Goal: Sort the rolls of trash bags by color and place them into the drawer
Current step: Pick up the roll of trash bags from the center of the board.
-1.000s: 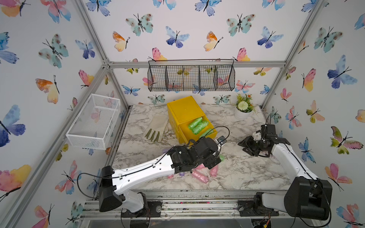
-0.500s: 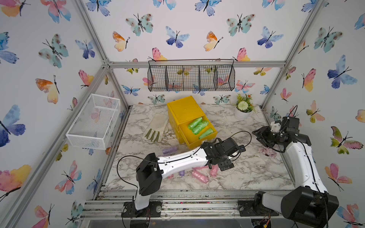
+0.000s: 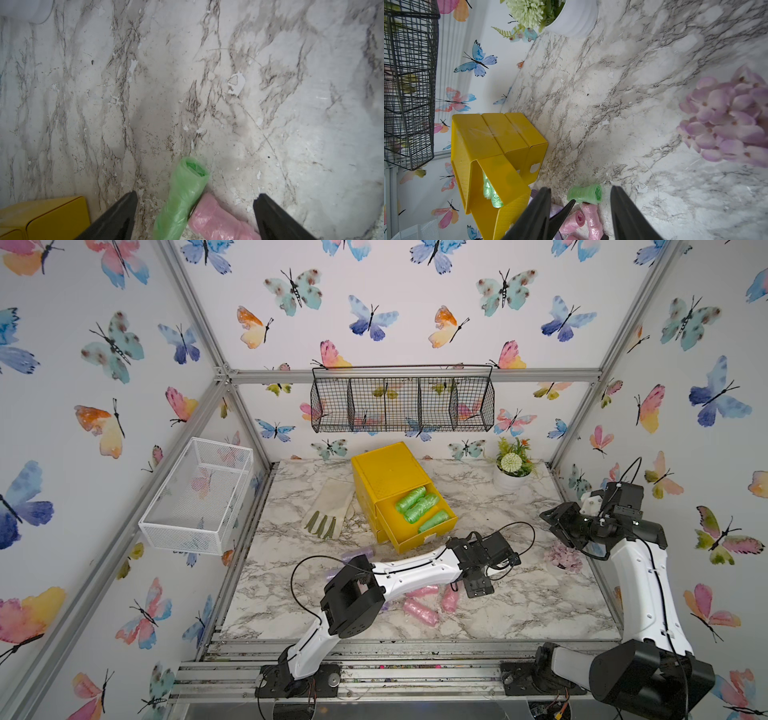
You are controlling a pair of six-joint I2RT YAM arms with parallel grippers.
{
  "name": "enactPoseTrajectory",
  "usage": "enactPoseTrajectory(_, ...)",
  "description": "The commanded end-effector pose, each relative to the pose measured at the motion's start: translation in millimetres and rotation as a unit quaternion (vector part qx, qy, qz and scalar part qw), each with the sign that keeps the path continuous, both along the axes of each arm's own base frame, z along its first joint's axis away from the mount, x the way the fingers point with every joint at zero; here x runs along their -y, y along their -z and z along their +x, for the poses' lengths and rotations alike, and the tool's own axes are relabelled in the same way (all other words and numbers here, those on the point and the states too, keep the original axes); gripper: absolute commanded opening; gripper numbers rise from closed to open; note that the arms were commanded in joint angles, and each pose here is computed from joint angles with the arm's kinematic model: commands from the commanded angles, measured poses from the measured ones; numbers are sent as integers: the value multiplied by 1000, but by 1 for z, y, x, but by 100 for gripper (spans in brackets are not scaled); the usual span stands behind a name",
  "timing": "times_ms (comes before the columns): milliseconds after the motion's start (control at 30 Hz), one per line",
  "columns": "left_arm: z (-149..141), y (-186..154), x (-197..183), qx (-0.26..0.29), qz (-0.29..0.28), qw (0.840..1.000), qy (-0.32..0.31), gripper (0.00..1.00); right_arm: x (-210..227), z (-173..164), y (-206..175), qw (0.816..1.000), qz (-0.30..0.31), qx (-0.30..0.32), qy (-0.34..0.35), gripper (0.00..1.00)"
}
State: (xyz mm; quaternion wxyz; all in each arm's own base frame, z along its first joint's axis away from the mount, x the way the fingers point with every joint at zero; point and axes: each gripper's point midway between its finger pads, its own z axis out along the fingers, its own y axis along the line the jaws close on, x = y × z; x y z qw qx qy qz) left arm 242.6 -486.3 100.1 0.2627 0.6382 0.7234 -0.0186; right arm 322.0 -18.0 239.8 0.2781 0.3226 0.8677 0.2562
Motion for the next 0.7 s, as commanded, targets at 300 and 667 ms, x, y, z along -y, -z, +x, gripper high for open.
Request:
enactPoseTrajectory(300,32,45,-14,11,74,997,-8,90,6,-3,-3,1000,-12,0,7,52)
enactPoseTrajectory(667,49,63,-23,15,105,994,-17,88,3,-3,1,1000,-4,0,4,52)
